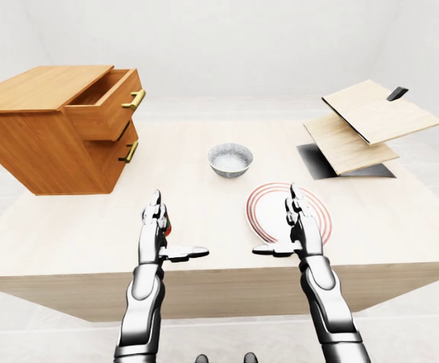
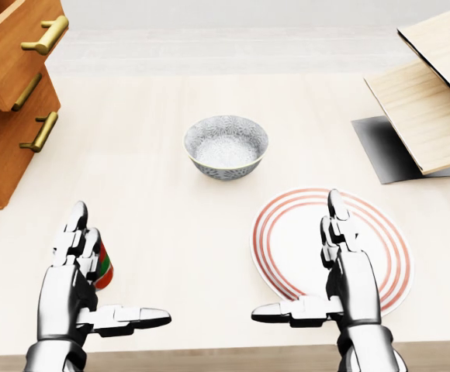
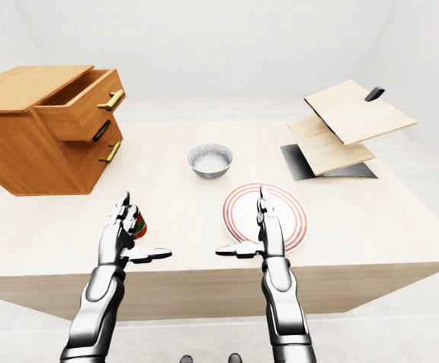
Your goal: Close the top drawer of the cabinet.
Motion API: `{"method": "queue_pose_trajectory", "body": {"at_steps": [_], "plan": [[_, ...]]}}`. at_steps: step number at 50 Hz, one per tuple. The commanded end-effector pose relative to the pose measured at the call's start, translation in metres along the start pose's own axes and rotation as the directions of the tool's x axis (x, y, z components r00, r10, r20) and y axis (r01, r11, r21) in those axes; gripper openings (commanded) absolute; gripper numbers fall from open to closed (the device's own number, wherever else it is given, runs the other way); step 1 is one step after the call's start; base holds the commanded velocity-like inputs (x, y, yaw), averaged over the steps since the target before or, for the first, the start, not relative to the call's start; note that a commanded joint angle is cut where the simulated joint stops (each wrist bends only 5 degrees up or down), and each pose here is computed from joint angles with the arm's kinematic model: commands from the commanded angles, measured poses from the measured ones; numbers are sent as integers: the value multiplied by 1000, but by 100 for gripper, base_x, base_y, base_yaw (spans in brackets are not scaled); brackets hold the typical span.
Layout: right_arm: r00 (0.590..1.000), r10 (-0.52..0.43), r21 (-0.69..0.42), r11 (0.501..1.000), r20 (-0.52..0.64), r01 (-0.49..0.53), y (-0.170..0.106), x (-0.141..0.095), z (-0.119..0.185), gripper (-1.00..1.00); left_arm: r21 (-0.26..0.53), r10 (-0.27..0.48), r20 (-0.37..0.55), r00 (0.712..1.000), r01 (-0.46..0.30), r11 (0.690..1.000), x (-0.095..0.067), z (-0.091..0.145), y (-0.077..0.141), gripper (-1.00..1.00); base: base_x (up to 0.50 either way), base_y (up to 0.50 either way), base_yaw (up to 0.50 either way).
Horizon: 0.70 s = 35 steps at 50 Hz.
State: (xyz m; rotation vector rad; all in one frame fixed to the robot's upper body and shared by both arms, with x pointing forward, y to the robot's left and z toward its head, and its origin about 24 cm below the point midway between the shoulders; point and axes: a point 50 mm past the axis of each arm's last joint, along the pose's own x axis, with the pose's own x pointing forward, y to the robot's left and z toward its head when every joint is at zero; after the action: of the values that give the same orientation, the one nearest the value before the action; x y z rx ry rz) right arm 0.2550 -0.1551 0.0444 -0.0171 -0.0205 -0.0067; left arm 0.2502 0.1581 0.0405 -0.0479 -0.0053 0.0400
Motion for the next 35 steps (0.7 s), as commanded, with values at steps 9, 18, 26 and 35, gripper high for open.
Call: {"method": "queue_pose_trajectory", "body": {"at_steps": [9, 18, 26, 35], "plan": [[1000, -2, 24, 1000, -10, 2, -6, -4, -2, 100, -3, -42, -22, 999, 42, 999, 0, 2, 2, 100, 0, 0, 0], [987, -16, 34, 999, 162, 11, -12, -16, 51, 100, -13, -31, 253, 967, 36, 999, -5, 73, 5, 100, 0, 0, 0], [932, -28, 15, 1000, 361, 25, -19, -25, 98, 100, 2, -10, 428, 904, 10, 1000, -14, 116, 10, 100, 0, 0, 0], [898, -44, 5, 999, 437, 47, -28, -32, 116, 100, -21, 11, 525, 851, -1, 1000, -21, 139, 15, 100, 0, 0, 0]]}}
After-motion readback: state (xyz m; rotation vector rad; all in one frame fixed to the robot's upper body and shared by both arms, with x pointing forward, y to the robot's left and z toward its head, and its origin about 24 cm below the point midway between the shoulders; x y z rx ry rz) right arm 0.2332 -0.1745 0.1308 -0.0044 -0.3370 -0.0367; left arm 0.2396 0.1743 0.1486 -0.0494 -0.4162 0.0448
